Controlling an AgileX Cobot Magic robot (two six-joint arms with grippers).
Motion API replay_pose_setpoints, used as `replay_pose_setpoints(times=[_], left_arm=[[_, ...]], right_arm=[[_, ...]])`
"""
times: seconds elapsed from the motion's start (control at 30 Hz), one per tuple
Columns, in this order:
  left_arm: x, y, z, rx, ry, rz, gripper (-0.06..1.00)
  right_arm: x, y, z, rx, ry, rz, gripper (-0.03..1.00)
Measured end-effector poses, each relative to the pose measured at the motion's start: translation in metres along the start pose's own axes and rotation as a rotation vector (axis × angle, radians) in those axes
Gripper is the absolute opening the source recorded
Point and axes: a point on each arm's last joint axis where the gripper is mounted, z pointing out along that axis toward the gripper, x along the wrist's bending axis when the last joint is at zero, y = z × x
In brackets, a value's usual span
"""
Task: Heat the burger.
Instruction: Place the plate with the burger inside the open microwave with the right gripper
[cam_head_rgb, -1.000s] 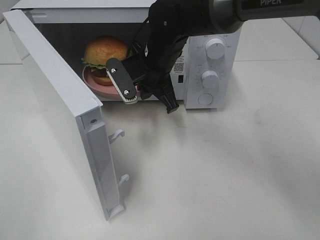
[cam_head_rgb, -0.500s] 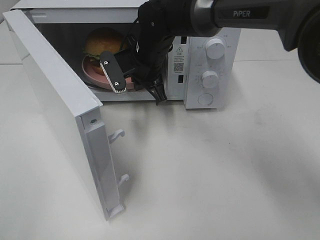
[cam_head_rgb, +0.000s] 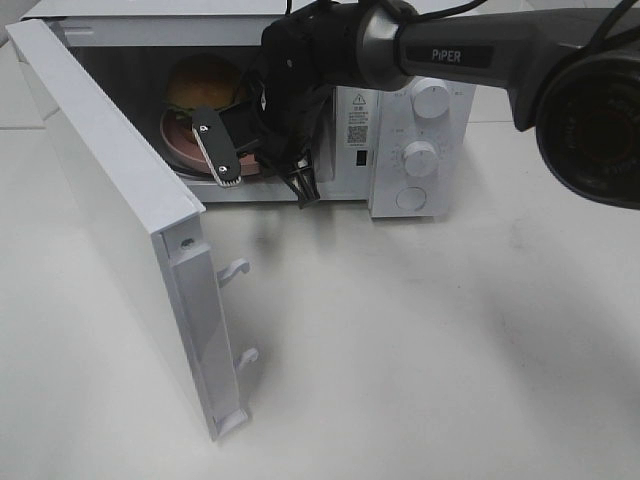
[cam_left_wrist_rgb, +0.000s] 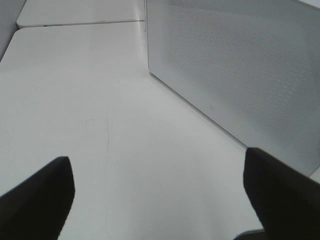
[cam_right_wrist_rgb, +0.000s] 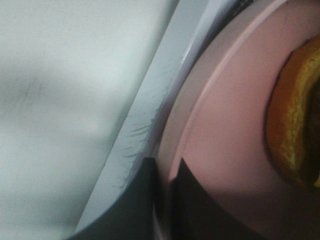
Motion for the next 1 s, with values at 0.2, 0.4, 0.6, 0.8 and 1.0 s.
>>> replay_pose_setpoints(times=[0.2, 0.4, 0.6, 0.8, 1.0], left_arm=[[0.0000, 0.0000, 0.0000, 0.000, 0.000, 0.000, 0.83], [0.0000, 0.0000, 0.0000, 0.000, 0.000, 0.000, 0.83], [0.0000, 0.0000, 0.0000, 0.000, 0.000, 0.000, 0.83], [0.0000, 0.0000, 0.0000, 0.000, 0.000, 0.000, 0.83], [0.0000, 0.0000, 0.0000, 0.000, 0.000, 0.000, 0.83]], right_arm=[[-0.0018, 0.0007, 0.0044, -0.002, -0.021, 0.043, 0.08], [-0.0053, 0.0008, 0.0032, -0.004, -0.048, 0.067, 0.15], [-0.0073, 0.0001, 0.0028, 0.003, -0.066, 0.100, 0.30], [-0.0077, 0.0001, 0.0028, 0.001, -0.071, 0.159, 0.40], [-0.0060, 0.0001, -0.0020, -0.013, -0.074, 0.199, 0.46]])
